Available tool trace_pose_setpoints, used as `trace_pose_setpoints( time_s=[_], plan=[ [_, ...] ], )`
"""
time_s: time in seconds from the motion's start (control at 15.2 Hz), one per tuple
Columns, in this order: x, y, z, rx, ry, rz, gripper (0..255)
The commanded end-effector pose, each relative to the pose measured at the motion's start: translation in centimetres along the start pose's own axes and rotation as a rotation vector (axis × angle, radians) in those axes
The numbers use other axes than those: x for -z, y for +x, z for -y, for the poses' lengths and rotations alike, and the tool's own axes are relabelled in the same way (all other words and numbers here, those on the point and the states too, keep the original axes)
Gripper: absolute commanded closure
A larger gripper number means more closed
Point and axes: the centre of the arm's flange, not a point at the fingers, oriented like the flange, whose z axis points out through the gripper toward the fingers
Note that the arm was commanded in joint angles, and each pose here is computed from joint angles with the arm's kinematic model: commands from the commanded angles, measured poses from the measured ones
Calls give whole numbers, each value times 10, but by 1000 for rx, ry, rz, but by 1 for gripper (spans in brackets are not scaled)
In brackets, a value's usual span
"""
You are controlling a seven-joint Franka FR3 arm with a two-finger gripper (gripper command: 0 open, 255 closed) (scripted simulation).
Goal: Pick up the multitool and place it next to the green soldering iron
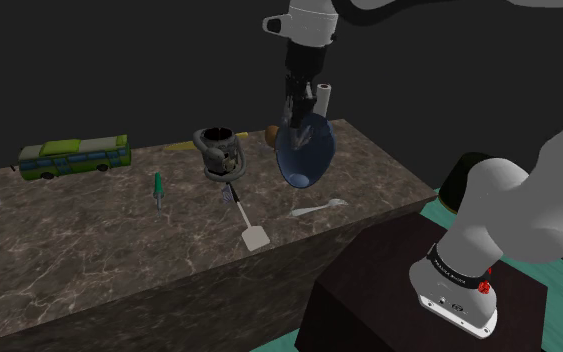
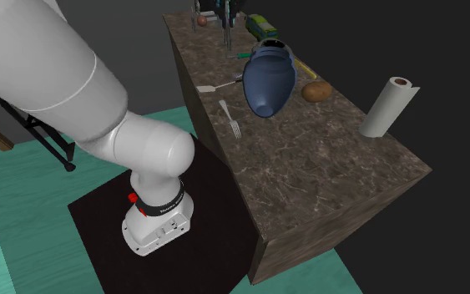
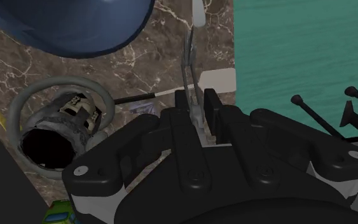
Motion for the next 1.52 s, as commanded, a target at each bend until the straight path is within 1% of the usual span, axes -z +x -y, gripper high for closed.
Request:
trace_pose_setpoints(
  time_s=[0.0, 0.92, 1.45],
  plan=[
    [-2, 29, 0, 0, 0, -1, 255],
    [-10, 217, 7, 0, 0, -1, 255],
    [-52, 214, 8, 0, 0, -1, 255]
  ],
)
